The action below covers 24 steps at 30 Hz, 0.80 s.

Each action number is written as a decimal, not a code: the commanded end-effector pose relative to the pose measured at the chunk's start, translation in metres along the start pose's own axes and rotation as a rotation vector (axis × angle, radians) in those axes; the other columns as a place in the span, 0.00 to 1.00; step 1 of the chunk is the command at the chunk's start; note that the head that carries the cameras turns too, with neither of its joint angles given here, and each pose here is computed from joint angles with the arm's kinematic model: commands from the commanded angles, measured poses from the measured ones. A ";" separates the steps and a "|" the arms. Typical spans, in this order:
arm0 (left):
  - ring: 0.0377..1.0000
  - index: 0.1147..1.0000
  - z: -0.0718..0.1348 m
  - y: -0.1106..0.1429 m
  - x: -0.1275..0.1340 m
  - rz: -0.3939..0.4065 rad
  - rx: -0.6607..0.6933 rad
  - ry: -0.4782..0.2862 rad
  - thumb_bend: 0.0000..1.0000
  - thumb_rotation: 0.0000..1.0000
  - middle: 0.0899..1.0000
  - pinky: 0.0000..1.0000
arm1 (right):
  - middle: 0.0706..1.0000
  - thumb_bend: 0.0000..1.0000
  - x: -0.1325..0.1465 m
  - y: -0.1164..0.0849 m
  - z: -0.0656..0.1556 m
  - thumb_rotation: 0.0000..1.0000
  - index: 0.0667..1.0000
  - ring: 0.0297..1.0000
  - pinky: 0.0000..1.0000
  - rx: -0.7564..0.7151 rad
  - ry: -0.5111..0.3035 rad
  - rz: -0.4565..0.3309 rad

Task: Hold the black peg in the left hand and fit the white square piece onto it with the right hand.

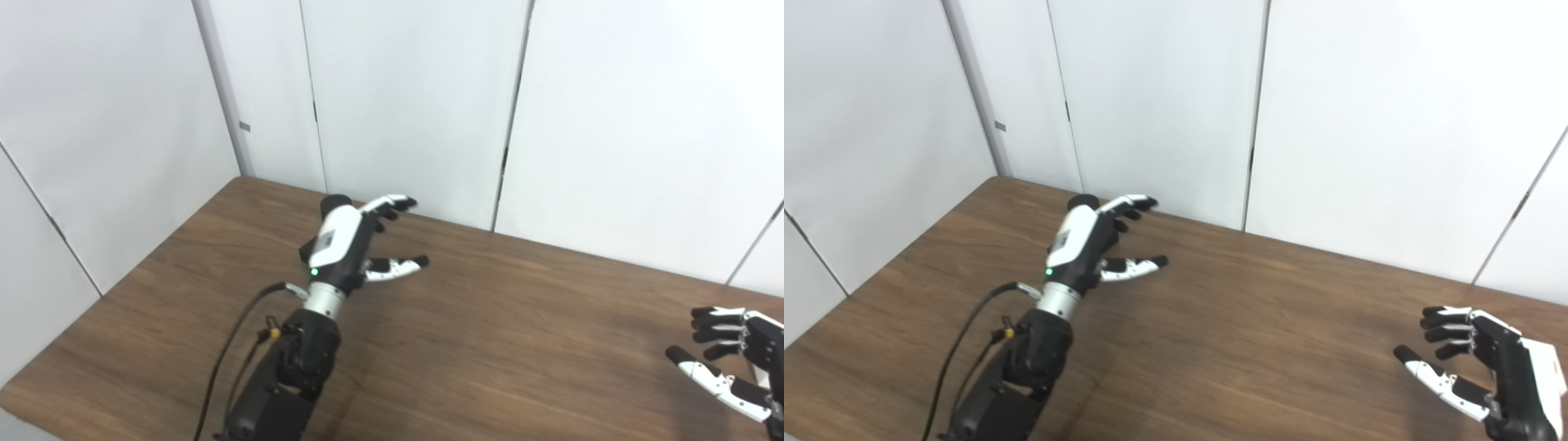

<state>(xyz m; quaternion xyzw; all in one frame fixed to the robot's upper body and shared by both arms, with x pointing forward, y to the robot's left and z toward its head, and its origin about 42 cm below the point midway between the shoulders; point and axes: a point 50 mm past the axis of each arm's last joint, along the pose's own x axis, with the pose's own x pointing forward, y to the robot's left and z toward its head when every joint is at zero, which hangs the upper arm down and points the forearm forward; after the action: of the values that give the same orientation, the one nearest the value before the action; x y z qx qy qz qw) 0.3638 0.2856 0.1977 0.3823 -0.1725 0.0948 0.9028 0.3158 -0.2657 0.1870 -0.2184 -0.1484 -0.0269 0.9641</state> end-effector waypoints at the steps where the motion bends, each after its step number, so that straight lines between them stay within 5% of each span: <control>1: 0.69 0.75 0.019 0.025 0.026 0.078 -0.011 -0.082 0.80 0.17 0.73 0.61 | 0.61 0.50 0.013 -0.007 0.021 0.11 0.46 0.52 0.41 -0.003 -0.095 -0.018; 6: 0.72 0.77 0.014 0.043 0.031 0.100 0.091 -0.073 0.82 0.23 0.74 0.65 | 0.61 0.50 0.013 -0.006 0.021 0.11 0.46 0.52 0.41 -0.003 -0.097 -0.017; 16: 0.66 0.78 0.003 0.062 0.038 0.124 0.166 -0.069 0.82 0.18 0.79 0.60 | 0.60 0.50 0.014 -0.007 0.025 0.11 0.46 0.51 0.41 -0.003 -0.102 -0.015; 21: 0.89 0.81 -0.003 0.068 0.043 0.113 0.276 -0.023 0.85 0.27 0.88 0.77 | 0.61 0.50 0.016 -0.007 0.028 0.11 0.45 0.51 0.40 0.004 -0.106 -0.014; 24: 0.90 0.84 -0.008 0.069 0.045 0.124 0.280 -0.016 0.88 0.29 0.91 0.75 | 0.60 0.50 0.016 -0.006 0.030 0.11 0.45 0.51 0.40 0.004 -0.106 -0.016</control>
<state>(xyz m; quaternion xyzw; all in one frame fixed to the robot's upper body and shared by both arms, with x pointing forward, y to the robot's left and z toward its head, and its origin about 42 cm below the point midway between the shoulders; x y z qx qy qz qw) 0.3760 0.3377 0.2264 0.4865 -0.1446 0.1472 0.8490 0.3166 -0.2628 0.1952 -0.2178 -0.1538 -0.0231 0.9635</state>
